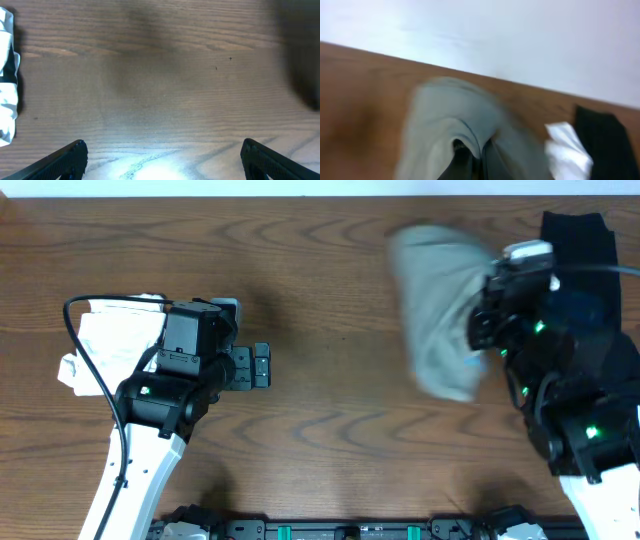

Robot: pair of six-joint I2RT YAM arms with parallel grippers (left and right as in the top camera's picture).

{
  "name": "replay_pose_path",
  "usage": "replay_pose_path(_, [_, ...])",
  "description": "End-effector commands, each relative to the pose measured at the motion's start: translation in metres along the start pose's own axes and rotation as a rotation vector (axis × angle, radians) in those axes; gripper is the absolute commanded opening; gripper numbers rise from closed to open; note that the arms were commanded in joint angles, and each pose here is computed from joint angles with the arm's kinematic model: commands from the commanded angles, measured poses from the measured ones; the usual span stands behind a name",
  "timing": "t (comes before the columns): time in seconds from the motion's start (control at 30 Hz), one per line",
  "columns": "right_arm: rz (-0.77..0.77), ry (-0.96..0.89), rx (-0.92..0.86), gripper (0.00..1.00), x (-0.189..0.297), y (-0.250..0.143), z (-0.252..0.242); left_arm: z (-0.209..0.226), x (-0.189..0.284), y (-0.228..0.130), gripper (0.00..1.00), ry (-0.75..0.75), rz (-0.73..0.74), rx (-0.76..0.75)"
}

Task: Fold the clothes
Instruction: 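Pull the khaki trousers leftward to table center with the right gripper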

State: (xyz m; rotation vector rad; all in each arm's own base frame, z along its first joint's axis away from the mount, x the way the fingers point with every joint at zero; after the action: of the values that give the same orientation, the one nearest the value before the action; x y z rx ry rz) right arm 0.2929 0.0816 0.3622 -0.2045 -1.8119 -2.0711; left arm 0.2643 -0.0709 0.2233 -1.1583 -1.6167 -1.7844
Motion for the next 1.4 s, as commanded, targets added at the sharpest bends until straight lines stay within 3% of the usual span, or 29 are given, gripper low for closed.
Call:
replay_pose_path(0.0, [-0.089,0.076,0.031,0.01,0.025,0.026,0.024,0.000,-0.002,-0.003,0.98,-0.003,0.016,0.006])
replay_pose_path(0.3, [-0.132,0.129,0.012,0.01,0.048,0.036,0.048,0.000,-0.001,-0.005,0.98,-0.002,0.028,0.007])
replay_pose_path(0.57, [-0.105,-0.134,-0.096,0.01,0.028,0.026,0.018,0.000,-0.001,-0.005,0.98,-0.002,0.027,0.006])
replay_pose_path(0.63, [-0.080,-0.152,-0.087,0.28,0.017,0.021,0.019,0.000,-0.001,-0.005,0.98,-0.003,0.027,0.006])
replay_pose_path(0.73, [-0.060,-0.194,-0.064,0.91,0.007,0.016,0.017,0.000,-0.001,-0.006,0.98,-0.003,0.029,0.007])
replay_pose_path(0.77, [-0.066,-0.226,-0.056,0.99,0.006,0.016,0.013,0.000,-0.001,-0.006,0.98,-0.003,0.030,0.007])
replay_pose_path(0.97, [-0.146,-0.474,-0.041,0.99,0.025,0.026,-0.020,-0.008,-0.001,-0.007,0.98,-0.063,0.035,0.009])
replay_pose_path(1.2, [-0.105,-0.523,-0.011,0.99,0.043,0.020,-0.039,-0.041,0.003,-0.001,0.98,-0.308,0.011,0.013])
replay_pose_path(1.37, [-0.097,-0.466,-0.044,0.99,0.052,0.020,-0.045,-0.064,0.003,-0.005,0.98,-0.367,0.034,-0.031])
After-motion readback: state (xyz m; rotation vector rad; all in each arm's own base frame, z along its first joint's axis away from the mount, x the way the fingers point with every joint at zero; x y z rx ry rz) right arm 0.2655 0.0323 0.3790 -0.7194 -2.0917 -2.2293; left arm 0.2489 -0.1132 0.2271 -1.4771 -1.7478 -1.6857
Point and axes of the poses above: each gripper's point midway between its finger pads, its own x axis back along the fingers, its own z axis along the line the jaws close on, y = z × x, the point moved 4 cm from there along x, back along the fingers, and after that the axes turned 12 degrees about -x, right-handed, at the moved point
